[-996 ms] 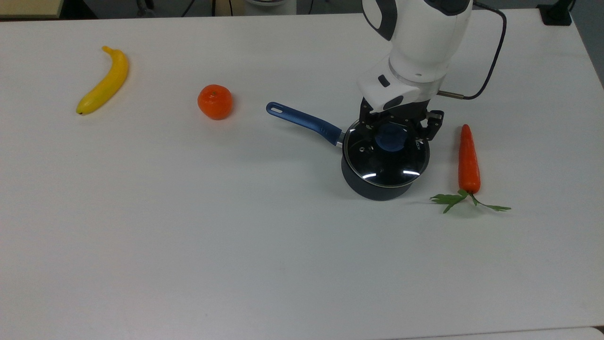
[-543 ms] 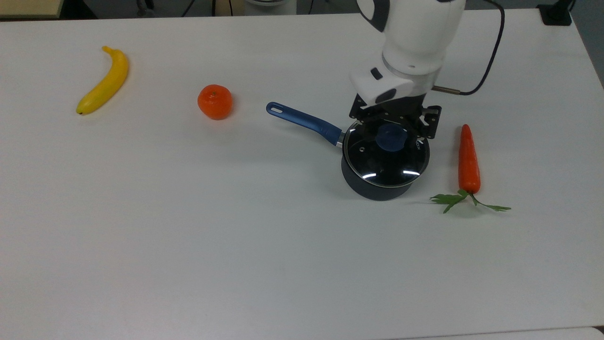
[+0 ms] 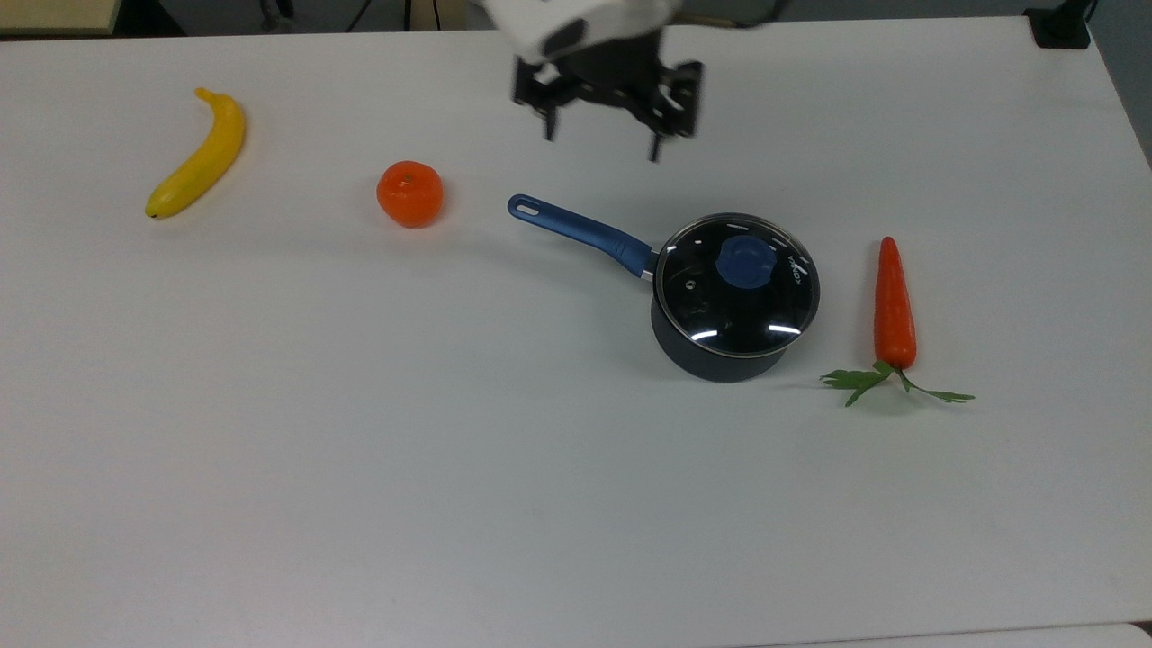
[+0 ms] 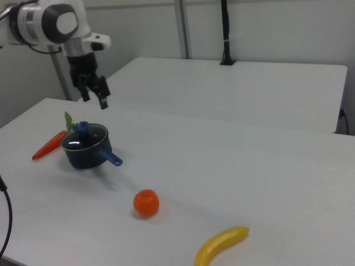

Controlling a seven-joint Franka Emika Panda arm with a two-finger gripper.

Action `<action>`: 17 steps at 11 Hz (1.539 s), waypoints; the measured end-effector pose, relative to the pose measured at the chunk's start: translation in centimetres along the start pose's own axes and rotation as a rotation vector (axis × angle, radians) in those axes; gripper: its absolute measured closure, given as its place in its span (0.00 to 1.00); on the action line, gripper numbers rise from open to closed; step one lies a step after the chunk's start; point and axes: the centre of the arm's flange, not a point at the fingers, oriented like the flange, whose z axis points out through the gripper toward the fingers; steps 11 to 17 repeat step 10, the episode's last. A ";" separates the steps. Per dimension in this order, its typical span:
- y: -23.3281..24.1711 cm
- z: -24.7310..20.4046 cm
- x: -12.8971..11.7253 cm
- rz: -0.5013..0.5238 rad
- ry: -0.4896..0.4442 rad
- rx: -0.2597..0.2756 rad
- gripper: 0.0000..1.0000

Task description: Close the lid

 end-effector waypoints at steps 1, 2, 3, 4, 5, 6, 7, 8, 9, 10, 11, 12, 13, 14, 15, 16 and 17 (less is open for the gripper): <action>3.9 -1.2 0.2 -0.025 -0.014 0.001 0.00; 7.8 -2.3 0.2 -0.050 -0.019 0.008 0.00; 11.1 -3.0 -0.5 -0.071 -0.034 0.014 0.00; 13.7 -3.4 -1.4 -0.091 -0.056 0.019 0.00; 15.4 -3.9 -1.9 -0.104 -0.063 0.024 0.00; 16.6 -4.4 -2.3 -0.112 -0.069 0.028 0.00; 17.4 -4.6 -2.4 -0.118 -0.074 0.033 0.00; 17.5 -4.5 -2.5 -0.122 -0.078 0.034 0.00; 17.2 -4.4 -2.5 -0.128 -0.081 0.034 0.00; 16.9 -4.2 -2.6 -0.133 -0.084 0.034 0.00; 16.9 -4.2 -2.6 -0.133 -0.084 0.034 0.00; 16.9 -4.2 -2.6 -0.133 -0.084 0.034 0.00; 16.9 -4.2 -2.6 -0.133 -0.084 0.034 0.00; 16.9 -4.2 -2.6 -0.133 -0.084 0.034 0.00; 16.9 -4.2 -2.6 -0.133 -0.084 0.034 0.00; 16.9 -4.2 -2.6 -0.133 -0.084 0.034 0.00; 16.9 -4.2 -2.6 -0.133 -0.084 0.034 0.00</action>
